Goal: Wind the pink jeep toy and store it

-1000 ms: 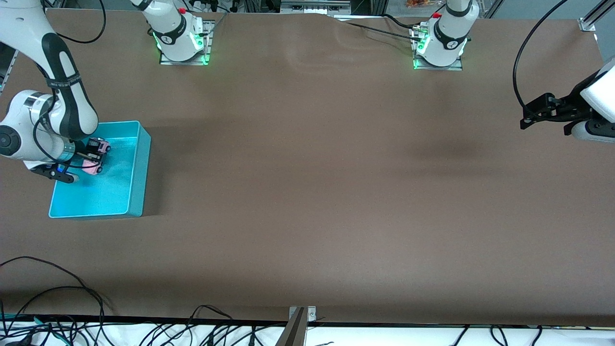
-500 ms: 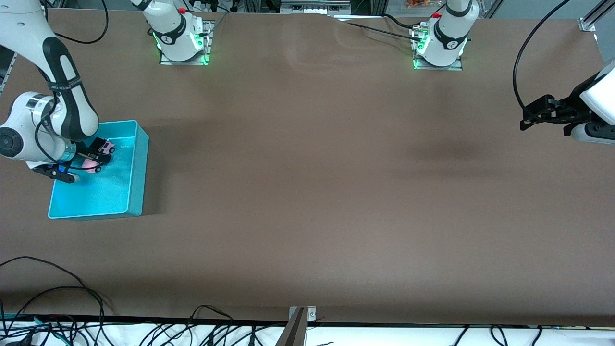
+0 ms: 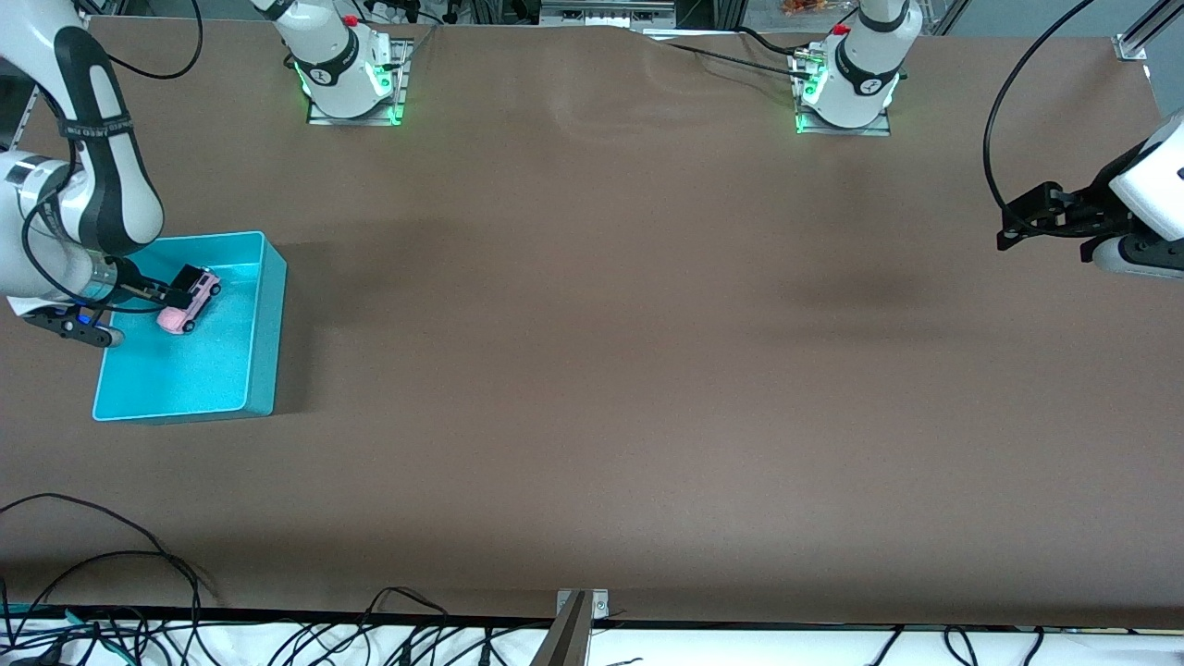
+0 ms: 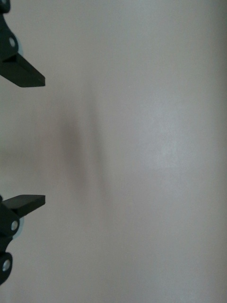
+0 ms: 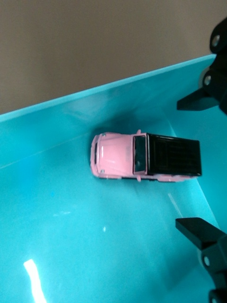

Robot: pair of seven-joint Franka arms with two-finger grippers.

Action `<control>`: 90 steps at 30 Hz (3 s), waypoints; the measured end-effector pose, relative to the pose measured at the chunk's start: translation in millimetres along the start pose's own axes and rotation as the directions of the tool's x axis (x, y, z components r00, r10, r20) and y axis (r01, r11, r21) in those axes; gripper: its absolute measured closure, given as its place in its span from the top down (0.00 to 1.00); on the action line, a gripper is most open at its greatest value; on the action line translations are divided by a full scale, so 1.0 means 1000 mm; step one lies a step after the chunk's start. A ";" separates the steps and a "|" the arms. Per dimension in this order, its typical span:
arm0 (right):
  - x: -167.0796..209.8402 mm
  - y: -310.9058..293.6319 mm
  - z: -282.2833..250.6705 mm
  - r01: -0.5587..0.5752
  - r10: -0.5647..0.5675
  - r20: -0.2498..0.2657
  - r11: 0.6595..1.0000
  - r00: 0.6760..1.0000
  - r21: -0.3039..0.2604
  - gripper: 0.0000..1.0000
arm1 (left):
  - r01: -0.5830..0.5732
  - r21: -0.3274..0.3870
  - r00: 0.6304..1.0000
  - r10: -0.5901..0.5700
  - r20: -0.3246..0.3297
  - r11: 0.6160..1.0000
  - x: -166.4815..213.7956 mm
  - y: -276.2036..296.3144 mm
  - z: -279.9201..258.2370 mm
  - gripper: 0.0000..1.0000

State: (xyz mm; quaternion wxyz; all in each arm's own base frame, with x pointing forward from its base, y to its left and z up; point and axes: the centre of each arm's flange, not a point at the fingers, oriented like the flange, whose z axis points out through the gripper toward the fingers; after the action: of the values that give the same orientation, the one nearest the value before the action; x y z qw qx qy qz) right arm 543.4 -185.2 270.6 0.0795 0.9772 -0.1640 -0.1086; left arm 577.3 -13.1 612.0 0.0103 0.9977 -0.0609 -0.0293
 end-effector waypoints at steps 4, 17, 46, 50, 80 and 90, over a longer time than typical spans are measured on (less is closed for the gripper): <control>-0.004 -0.008 -0.032 0.015 -0.014 -0.047 1.000 0.999 0.011 1.00 | -0.001 0.000 1.000 0.001 0.003 1.000 0.000 0.001 0.001 1.00; -0.046 -0.006 -0.152 0.029 -0.021 -0.180 0.999 0.983 0.038 1.00 | -0.005 -0.002 1.000 0.005 0.019 1.000 -0.008 0.004 0.007 1.00; -0.125 -0.041 -0.330 0.103 -0.060 -0.232 0.979 0.971 0.179 1.00 | -0.008 -0.001 1.000 0.008 0.006 1.000 -0.028 0.007 -0.001 1.00; -0.133 -0.066 -0.339 0.144 -0.102 -0.238 0.975 0.966 0.170 1.00 | -0.007 -0.001 1.000 0.007 0.006 1.000 -0.028 0.007 0.000 1.00; -0.137 -0.111 -0.326 0.192 -0.166 -0.166 0.970 0.972 0.152 1.00 | -0.007 -0.001 1.000 0.007 0.007 1.000 -0.028 0.006 0.000 1.00; -0.138 -0.110 -0.325 0.204 -0.180 -0.160 0.968 0.971 0.149 1.00 | -0.007 -0.001 1.000 0.007 0.007 1.000 -0.028 0.006 0.000 1.00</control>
State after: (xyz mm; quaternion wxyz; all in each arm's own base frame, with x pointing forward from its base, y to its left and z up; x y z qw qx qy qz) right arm 527.5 3.1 588.7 -0.0005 0.9970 -0.0705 -0.0304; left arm 549.1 -16.1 613.8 0.0108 0.9973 -0.0642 -0.0328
